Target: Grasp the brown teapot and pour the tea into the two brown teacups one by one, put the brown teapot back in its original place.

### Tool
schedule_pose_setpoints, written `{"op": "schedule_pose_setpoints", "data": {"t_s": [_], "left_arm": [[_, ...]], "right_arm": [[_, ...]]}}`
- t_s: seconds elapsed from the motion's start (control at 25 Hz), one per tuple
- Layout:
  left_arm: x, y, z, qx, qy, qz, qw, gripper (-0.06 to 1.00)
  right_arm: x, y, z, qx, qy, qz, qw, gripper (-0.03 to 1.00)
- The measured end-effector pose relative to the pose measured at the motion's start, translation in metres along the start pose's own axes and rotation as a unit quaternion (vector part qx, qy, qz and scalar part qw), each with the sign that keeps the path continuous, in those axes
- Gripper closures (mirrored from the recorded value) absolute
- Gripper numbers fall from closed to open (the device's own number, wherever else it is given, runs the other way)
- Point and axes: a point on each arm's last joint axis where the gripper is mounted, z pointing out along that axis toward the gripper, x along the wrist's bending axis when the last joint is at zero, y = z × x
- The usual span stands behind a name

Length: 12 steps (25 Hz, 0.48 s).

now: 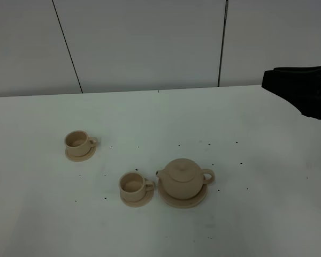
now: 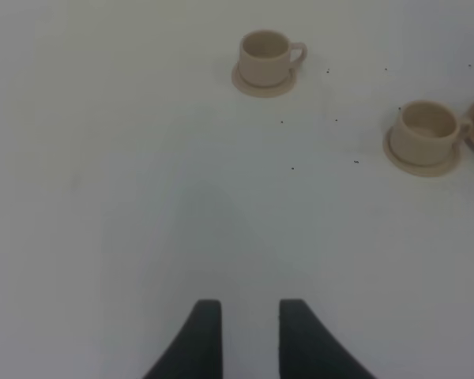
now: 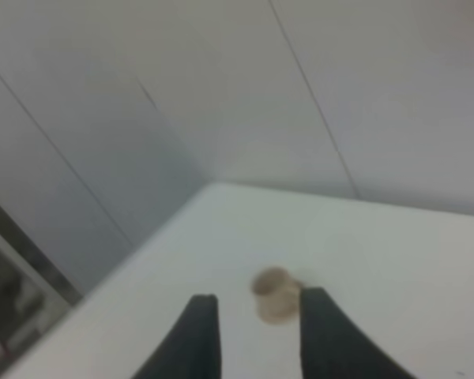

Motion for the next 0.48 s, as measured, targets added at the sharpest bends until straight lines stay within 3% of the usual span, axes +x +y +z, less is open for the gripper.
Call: {"op": "schedule_pose_setpoints", "data": {"t_s": [0.16,0.48], "left_arm": [[0.0,0.0,0.0,0.0,0.0,0.0,1.0,0.7],[0.0,0.0,0.0,0.0,0.0,0.0,1.0,0.7]], "right_arm": [[-0.019,-0.005,0.018,0.033,-0.003,-0.047,0.998,0.72],[-0.047,-0.029,0.041,0.078,-0.002,-0.073,0.994,0.72]]}}
